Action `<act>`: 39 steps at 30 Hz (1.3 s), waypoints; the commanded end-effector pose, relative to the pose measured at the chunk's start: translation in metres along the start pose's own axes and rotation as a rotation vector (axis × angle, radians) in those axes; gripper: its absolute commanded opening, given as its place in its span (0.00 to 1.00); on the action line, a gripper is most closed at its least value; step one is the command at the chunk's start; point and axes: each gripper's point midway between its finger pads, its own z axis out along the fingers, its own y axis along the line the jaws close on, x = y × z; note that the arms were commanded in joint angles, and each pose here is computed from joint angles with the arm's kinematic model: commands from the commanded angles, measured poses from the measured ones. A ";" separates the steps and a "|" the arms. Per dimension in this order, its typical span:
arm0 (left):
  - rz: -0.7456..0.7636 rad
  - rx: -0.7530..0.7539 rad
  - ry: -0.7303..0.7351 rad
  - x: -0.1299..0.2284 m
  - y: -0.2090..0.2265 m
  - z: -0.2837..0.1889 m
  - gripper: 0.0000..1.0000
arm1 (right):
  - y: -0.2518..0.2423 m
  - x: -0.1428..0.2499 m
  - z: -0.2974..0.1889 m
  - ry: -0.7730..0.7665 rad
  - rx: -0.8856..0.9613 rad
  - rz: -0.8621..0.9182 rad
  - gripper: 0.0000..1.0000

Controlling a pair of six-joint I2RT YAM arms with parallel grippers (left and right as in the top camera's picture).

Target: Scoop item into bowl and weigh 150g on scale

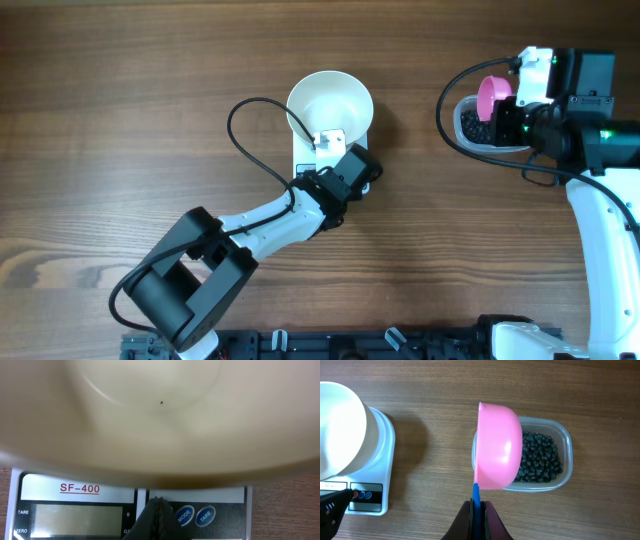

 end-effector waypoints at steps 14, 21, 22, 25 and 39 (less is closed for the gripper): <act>0.026 -0.014 0.073 0.024 0.006 0.017 0.04 | 0.003 -0.008 -0.008 -0.036 -0.014 0.013 0.04; 0.068 -0.001 0.095 0.030 0.004 0.021 0.04 | 0.003 -0.008 -0.008 -0.036 -0.015 0.014 0.04; 0.069 -0.002 0.096 0.030 0.004 0.021 0.04 | 0.003 -0.008 -0.008 -0.036 -0.015 0.015 0.04; 0.074 -0.010 0.105 0.032 0.007 0.020 0.04 | 0.003 -0.008 -0.008 -0.036 -0.014 0.014 0.04; 0.046 0.167 -0.041 -0.040 -0.003 -0.106 0.05 | 0.003 -0.008 -0.008 -0.035 -0.019 0.014 0.04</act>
